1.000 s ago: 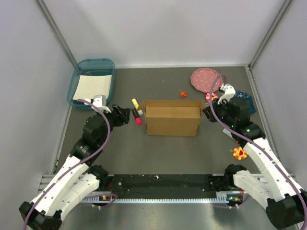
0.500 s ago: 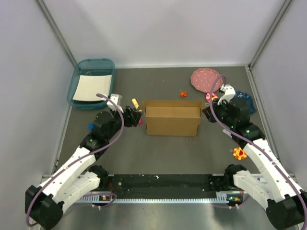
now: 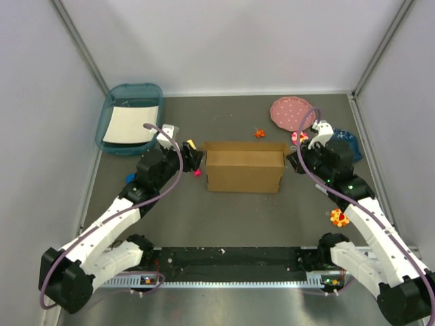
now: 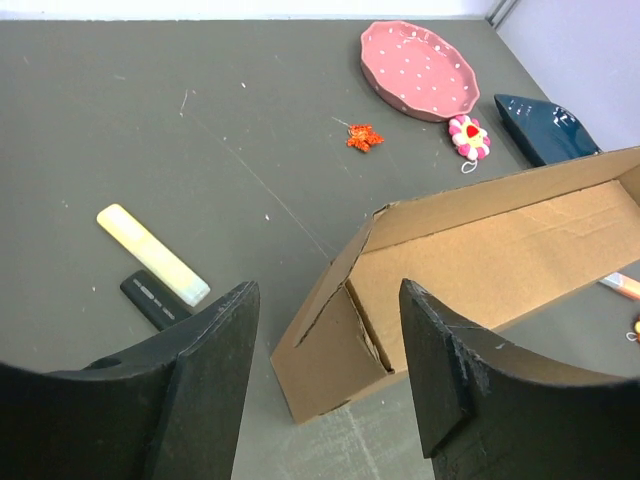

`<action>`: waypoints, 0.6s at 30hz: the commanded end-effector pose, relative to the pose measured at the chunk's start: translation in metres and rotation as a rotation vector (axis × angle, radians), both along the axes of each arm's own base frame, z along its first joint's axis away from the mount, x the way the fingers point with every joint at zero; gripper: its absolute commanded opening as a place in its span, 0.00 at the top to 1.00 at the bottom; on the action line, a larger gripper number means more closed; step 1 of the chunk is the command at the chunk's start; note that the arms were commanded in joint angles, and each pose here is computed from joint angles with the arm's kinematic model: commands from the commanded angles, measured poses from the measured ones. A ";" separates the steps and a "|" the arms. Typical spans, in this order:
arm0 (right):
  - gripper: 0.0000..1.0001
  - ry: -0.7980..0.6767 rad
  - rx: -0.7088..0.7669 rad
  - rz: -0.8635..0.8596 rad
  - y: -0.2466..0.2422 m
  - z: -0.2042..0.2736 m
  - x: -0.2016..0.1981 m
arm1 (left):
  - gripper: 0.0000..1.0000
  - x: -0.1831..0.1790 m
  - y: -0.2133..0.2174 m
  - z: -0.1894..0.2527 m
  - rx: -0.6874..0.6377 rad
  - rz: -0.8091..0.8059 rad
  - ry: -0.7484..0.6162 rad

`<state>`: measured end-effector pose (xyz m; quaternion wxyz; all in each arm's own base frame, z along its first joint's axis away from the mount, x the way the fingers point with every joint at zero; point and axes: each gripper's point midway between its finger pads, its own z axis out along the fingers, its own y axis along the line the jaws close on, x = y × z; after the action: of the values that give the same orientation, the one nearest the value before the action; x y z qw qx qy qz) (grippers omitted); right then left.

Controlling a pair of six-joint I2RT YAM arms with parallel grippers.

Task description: Fold the paper box

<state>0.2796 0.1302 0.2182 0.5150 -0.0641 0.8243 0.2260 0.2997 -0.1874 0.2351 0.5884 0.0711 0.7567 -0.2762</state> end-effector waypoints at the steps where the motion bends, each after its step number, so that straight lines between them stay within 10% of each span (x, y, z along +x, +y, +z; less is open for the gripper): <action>1: 0.96 0.008 0.024 0.028 0.007 -0.002 -0.007 | 0.38 0.011 -0.007 0.036 -0.026 -0.012 -0.103; 18: 0.97 0.009 0.030 0.035 0.010 -0.002 -0.007 | 0.53 0.009 -0.009 0.007 0.002 -0.029 -0.040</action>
<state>0.2796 0.1314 0.2183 0.5170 -0.0632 0.8224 0.2290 0.3055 -0.1941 0.2366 0.5879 0.0804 0.7543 -0.2810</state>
